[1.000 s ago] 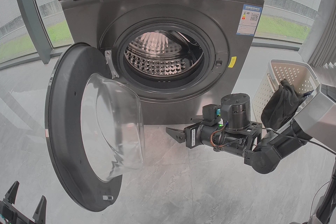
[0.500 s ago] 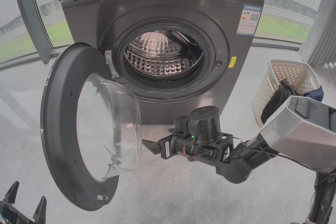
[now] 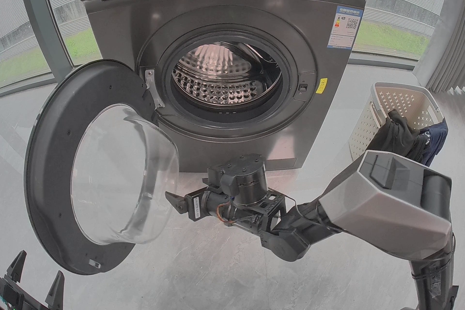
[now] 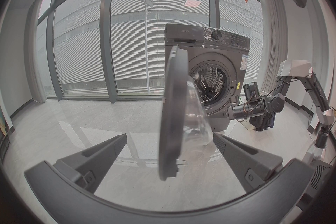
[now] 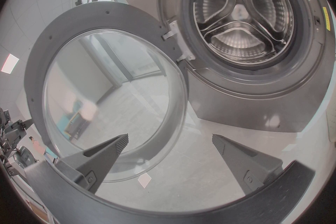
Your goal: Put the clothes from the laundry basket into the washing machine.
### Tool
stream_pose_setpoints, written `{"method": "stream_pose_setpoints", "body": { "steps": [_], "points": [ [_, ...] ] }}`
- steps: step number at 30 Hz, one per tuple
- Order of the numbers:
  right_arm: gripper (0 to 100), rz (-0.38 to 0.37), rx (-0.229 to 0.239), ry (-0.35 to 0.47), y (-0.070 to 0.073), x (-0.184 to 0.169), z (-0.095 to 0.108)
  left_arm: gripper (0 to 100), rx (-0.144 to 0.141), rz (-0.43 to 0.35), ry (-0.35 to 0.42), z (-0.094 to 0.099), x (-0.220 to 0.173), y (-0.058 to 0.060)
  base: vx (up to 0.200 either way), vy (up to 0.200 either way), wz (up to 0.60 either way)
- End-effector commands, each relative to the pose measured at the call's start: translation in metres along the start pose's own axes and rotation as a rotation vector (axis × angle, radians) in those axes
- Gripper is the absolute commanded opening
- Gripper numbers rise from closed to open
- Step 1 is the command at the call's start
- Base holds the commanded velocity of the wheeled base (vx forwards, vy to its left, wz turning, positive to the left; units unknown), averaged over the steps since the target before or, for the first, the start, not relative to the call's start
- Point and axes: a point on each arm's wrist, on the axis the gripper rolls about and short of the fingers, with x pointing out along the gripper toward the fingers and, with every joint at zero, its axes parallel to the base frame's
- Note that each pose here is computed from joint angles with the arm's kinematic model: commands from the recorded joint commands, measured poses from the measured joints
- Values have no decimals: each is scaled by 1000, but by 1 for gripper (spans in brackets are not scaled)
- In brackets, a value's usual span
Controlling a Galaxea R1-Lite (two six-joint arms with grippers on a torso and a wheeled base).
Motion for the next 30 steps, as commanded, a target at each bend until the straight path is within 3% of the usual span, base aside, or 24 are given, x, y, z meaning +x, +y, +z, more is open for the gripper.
{"method": "stream_pose_setpoints", "body": {
  "steps": [1,12,26,30],
  "points": [
    [100,14,2,-12,8,22,-13,100,0,-1,-2,-5,0,0,0,0,0],
    [100,-4,28,-66,14,41,-14,100,0,-1,-2,-5,0,0,0,0,0],
    [100,24,52,-114,24,58,-16,100,0,-1,0,-5,0,0,0,0,0],
    [100,-8,55,-138,17,35,12,100,-2,-1,0,-5,0,0,0,0,0]
  ]
}}
